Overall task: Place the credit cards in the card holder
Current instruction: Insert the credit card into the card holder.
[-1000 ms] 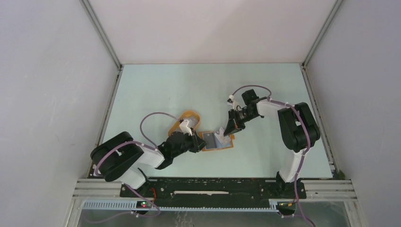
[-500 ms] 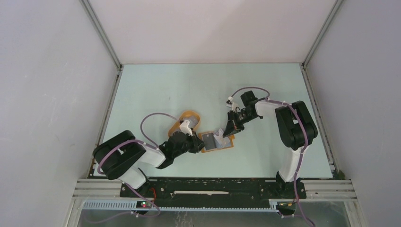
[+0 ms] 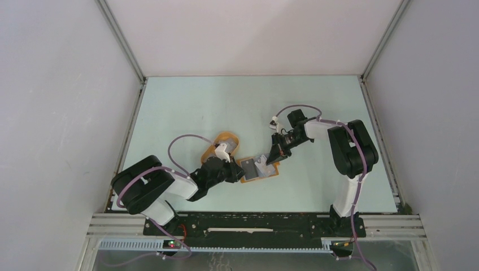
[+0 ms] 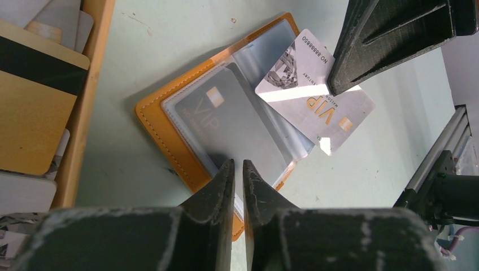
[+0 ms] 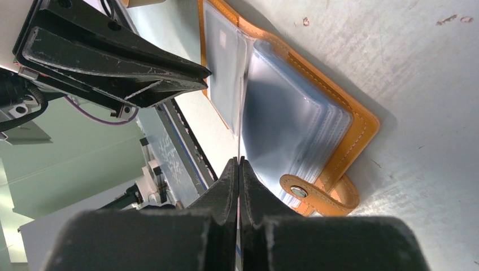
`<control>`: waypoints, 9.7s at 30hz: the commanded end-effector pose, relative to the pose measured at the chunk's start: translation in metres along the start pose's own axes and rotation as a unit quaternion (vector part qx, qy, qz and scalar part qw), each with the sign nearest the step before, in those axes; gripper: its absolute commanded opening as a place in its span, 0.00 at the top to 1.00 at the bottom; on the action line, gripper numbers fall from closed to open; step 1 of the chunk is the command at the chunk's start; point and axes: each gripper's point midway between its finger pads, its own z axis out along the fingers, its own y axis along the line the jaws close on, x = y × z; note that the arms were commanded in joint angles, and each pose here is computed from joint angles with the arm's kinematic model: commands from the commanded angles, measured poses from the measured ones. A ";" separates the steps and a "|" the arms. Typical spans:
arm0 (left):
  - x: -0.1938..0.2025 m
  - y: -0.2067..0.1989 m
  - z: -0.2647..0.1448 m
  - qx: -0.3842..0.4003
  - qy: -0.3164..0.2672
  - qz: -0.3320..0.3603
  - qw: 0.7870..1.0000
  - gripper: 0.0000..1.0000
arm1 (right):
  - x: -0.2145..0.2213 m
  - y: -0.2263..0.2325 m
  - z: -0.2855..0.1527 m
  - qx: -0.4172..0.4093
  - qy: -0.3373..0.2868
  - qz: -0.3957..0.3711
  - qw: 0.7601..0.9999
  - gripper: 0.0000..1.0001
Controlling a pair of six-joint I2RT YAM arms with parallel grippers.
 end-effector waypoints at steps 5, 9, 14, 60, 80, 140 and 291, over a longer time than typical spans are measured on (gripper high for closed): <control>-0.005 -0.001 0.005 -0.011 -0.005 0.006 1.000 0.86 | -0.009 0.016 -0.005 -0.019 -0.007 -0.034 0.999 1.00; -0.006 -0.001 0.005 -0.010 -0.006 0.004 1.000 0.86 | -0.010 0.013 -0.002 -0.014 -0.006 -0.032 0.999 1.00; -0.006 -0.003 0.005 -0.007 -0.005 0.004 1.000 0.86 | -0.013 0.005 0.000 0.008 -0.011 -0.023 1.000 1.00; 0.000 -0.014 0.006 0.020 0.009 -0.029 0.999 0.87 | -0.022 -0.002 0.022 0.006 -0.040 -0.017 0.999 1.00; -0.001 -0.015 0.005 0.021 0.008 -0.031 0.999 0.88 | -0.017 -0.001 0.029 -0.006 -0.058 -0.008 0.998 1.00; -0.001 -0.013 0.002 0.019 0.005 -0.033 0.999 0.81 | -0.025 0.003 0.029 0.043 -0.068 -0.032 0.996 1.00; 0.024 0.032 -0.036 -0.107 0.073 -0.005 0.992 0.89 | 0.010 0.034 0.077 0.115 0.071 -0.190 0.972 0.64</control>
